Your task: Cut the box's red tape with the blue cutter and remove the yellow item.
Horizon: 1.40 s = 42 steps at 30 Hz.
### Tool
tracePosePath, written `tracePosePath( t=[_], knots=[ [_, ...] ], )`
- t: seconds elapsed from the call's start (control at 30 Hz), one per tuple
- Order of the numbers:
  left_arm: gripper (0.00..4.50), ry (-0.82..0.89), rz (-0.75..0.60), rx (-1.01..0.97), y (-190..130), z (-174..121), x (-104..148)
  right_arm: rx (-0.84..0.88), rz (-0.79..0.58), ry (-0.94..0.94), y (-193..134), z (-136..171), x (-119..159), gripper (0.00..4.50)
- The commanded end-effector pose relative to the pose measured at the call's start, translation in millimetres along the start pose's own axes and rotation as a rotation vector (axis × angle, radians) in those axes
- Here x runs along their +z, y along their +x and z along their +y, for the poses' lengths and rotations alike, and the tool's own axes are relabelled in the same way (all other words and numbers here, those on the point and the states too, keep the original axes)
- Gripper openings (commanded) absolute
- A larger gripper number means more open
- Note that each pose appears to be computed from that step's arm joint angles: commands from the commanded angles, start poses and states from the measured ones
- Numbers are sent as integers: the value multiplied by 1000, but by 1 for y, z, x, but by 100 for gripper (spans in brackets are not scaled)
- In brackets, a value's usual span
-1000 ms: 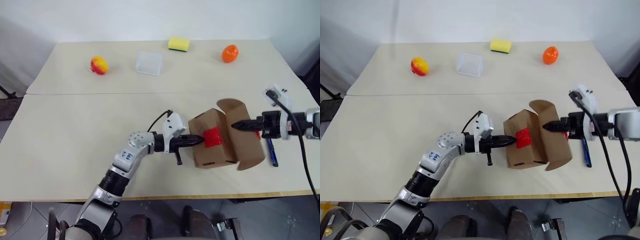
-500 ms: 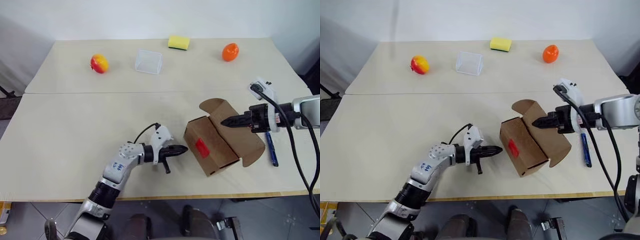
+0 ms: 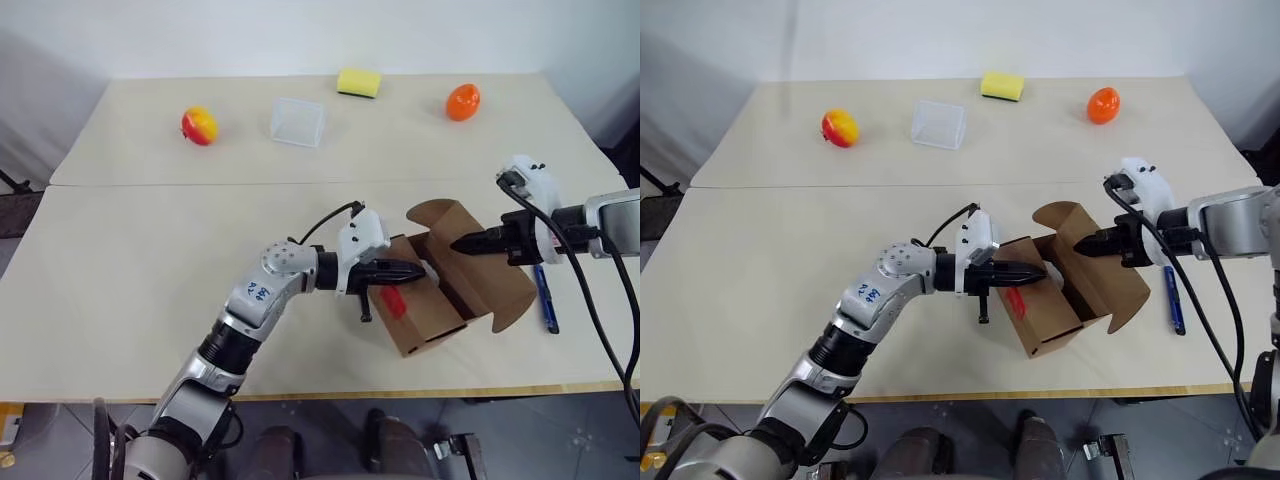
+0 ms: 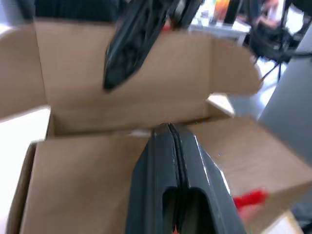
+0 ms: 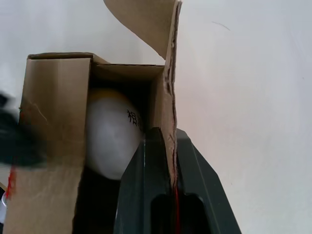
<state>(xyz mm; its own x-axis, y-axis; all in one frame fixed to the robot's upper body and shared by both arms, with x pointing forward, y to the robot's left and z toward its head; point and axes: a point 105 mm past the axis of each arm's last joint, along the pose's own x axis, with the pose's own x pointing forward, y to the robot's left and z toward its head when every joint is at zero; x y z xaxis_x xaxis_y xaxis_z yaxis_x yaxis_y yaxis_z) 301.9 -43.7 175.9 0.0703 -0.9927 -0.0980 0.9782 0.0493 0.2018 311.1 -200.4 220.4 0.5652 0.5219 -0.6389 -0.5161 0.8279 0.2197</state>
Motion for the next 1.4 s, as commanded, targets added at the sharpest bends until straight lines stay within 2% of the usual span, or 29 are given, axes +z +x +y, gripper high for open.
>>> tracePosePath(
  t=[0.03, 0.17, 0.3, 0.37, 0.9, 0.93, 1.03, 1.17, 1.3, 1.37, 1.4],
  knots=[
    [0, 36, 82, -46, -1, -5, -11, 5, -41, -22, -7, 4, 5, 6],
    [0, -14, 156, -76, -19, -12, -25, -15, -49, -13, -13, -2, 1, 6],
    [0, -130, 249, -46, -48, -17, -54, -100, -41, 22, -32, -22, -9, 6],
    [0, -147, 265, -29, -58, -18, -59, -97, -27, 29, -36, -23, -14, 6],
    [0, -208, 257, 106, -82, -13, -56, -90, -48, 44, -8, -25, -33, 6],
    [0, -218, 263, 112, -84, -13, -57, -98, -57, 39, -7, -26, -34, 24],
    [61, -259, 297, 172, -99, -7, -61, -88, -100, -54, -9, -23, -39, 106],
    [175, -312, 206, 237, -133, -4, -52, -132, -200, -296, -30, -36, -44, 238],
    [305, -291, 81, 139, -166, -21, -30, -49, -338, -434, -58, -36, -41, 386],
    [370, -346, 132, 250, -213, -15, -40, 63, -488, -547, -85, -24, -37, 450],
    [401, -363, 187, 291, -234, -15, -45, 82, -502, -616, -93, -21, -43, 450]
  ],
)
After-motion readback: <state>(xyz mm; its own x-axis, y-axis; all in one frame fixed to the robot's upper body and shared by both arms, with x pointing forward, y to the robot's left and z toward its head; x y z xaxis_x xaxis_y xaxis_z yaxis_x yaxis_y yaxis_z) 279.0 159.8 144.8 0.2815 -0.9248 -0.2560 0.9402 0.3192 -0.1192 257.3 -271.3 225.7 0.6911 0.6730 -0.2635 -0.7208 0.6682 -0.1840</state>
